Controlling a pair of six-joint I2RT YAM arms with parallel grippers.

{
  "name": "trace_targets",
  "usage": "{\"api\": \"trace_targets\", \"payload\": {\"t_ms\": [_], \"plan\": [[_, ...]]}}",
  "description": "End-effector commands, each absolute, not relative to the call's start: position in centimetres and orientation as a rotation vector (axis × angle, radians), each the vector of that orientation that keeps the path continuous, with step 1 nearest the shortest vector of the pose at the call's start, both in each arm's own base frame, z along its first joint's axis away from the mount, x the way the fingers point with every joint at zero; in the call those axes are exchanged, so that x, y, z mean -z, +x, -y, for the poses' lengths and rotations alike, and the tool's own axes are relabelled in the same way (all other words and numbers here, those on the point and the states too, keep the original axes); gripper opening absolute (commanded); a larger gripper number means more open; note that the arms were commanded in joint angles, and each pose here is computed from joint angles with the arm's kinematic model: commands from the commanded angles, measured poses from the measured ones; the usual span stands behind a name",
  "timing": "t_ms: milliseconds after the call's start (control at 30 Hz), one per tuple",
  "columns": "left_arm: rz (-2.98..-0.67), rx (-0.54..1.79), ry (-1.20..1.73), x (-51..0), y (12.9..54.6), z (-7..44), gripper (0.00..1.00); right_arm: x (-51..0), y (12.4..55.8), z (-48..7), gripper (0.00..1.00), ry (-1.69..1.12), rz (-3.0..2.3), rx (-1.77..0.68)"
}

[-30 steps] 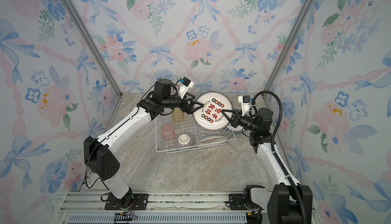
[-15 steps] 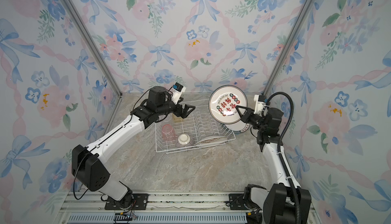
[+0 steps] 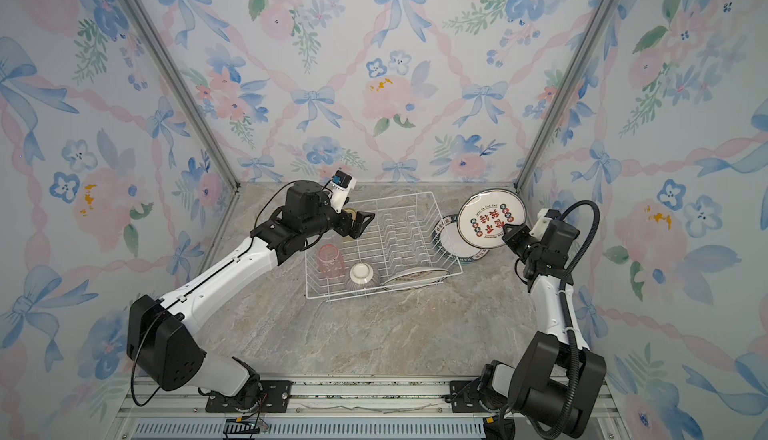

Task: Unload the mixed dishes from the dish rack
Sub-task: 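Open the left gripper and pull the plate away with the right gripper, then lower the red-lettered plate onto the plate stack with the right gripper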

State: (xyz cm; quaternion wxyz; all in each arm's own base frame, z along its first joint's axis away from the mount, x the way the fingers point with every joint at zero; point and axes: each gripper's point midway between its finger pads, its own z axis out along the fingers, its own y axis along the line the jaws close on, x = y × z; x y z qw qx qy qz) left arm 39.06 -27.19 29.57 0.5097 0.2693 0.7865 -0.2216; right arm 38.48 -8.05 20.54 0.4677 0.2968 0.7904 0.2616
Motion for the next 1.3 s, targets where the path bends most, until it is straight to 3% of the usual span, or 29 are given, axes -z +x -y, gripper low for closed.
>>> {"api": "trace_targets", "payload": {"t_ms": [0, 333, 867, 1267], "plan": [[-1.859, 0.530, 0.631, -30.8, 39.3, 27.0, 0.98, -19.6, 38.9, 9.3, 0.00, 0.737, -1.951, -0.578], [-1.869, 0.544, 0.637, -30.4, 39.6, 27.5, 0.98, -14.4, 42.4, 7.9, 0.00, 0.757, -2.021, -0.719], [-1.867, 0.538, 0.650, -30.3, 39.8, 27.6, 0.98, -10.6, 46.3, 4.6, 0.00, 0.785, -2.037, -0.939], [-1.868, 0.545, 0.658, -30.2, 39.9, 27.8, 0.98, -8.0, 46.3, 3.2, 0.02, 0.796, -2.097, -0.989]]}}
